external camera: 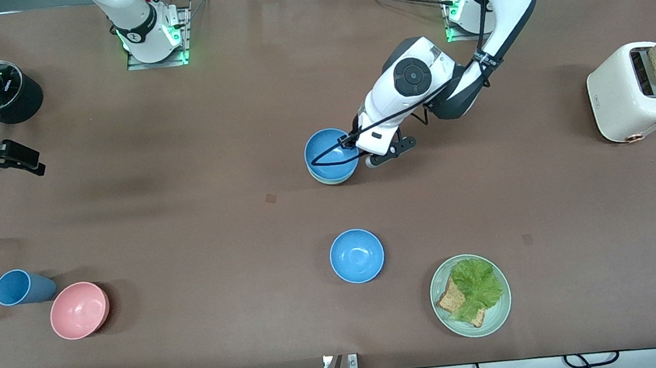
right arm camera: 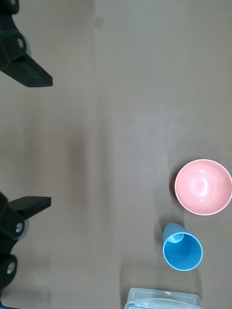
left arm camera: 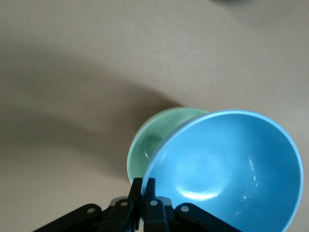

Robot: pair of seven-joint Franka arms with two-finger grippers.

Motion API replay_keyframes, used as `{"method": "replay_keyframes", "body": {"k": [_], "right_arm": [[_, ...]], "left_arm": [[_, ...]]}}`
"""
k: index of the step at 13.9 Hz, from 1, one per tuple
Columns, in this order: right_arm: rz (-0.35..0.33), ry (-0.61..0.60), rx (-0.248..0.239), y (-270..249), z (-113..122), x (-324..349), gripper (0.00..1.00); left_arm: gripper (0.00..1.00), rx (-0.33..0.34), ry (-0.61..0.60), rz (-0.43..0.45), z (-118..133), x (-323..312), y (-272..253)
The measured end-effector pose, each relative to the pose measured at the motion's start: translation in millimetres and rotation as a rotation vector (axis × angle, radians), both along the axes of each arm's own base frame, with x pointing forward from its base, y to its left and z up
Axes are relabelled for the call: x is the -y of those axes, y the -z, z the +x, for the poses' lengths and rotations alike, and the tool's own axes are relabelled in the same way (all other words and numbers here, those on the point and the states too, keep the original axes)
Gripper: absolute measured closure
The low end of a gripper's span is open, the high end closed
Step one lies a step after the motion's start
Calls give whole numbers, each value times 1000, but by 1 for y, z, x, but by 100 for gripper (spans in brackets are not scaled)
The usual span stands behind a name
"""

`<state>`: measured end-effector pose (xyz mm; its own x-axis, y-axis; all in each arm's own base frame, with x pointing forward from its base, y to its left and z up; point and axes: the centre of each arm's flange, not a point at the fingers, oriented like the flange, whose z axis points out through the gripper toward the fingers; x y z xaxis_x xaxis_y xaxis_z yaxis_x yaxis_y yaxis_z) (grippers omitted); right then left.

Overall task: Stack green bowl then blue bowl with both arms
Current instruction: 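Lower the blue bowl into the green bowl and open the left gripper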

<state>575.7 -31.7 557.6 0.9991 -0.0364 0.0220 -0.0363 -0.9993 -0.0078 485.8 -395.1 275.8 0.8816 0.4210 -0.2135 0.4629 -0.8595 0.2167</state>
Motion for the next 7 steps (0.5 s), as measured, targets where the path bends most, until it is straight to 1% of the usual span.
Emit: {"method": "replay_keyframes", "body": {"k": [3, 7], "right_arm": [[0, 0, 0, 0, 0, 0, 0], [0, 0, -12, 2, -1, 0, 0]], "left_arm": [[95, 12, 25, 25, 3, -5, 12], [95, 4, 18, 25, 2, -4, 19]]}}
